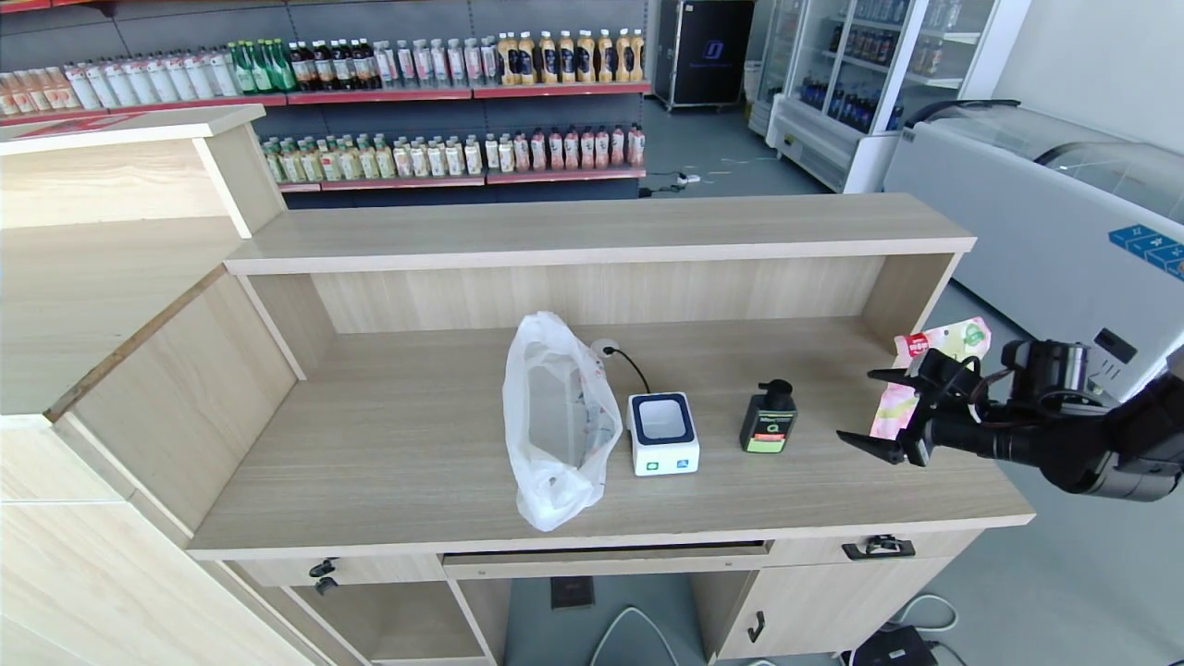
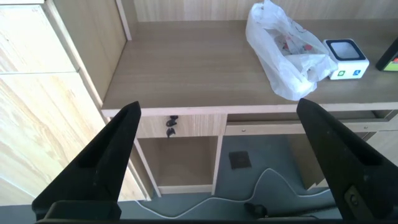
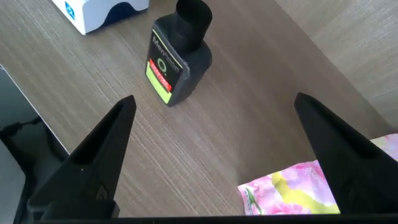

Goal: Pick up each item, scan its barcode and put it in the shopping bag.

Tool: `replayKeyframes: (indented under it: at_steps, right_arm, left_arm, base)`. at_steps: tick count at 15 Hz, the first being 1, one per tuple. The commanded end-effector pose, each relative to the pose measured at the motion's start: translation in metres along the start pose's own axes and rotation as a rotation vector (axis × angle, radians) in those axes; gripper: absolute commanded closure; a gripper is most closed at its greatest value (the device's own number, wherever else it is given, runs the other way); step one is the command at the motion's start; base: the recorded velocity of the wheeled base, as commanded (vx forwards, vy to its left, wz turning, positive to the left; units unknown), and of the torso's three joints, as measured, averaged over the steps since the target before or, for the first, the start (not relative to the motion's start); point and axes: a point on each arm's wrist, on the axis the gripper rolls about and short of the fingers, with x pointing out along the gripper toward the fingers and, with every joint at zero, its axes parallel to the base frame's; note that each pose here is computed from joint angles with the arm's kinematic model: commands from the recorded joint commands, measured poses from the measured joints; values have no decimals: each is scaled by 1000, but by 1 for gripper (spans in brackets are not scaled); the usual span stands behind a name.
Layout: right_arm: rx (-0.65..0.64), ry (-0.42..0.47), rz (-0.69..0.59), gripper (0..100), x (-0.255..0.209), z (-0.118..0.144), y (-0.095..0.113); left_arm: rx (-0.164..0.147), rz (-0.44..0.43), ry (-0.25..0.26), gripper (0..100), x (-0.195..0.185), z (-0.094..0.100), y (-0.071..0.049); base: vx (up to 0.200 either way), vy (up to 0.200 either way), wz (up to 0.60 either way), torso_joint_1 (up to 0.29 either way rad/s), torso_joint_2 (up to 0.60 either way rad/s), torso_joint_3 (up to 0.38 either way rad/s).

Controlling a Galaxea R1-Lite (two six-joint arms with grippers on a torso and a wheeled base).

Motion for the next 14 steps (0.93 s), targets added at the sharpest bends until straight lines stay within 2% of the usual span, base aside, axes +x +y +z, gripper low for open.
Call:
replayKeyframes:
  at_steps: [1, 8, 14]
  right_arm:
    - [-5, -10, 36, 0, 16, -11, 5]
    - [-48, -63, 79, 0, 47, -29, 2]
    - [-59, -95, 123, 0, 72, -33, 11]
  left_arm:
    - [0, 0, 1, 0, 0, 0, 0]
    - [0, 0, 1, 0, 0, 0, 0]
    - [0, 0, 1, 0, 0, 0, 0]
  base:
    - [0, 0, 0, 0, 0, 0]
    - [0, 0, 0, 0, 0, 0]
    - [0, 0, 0, 0, 0, 0]
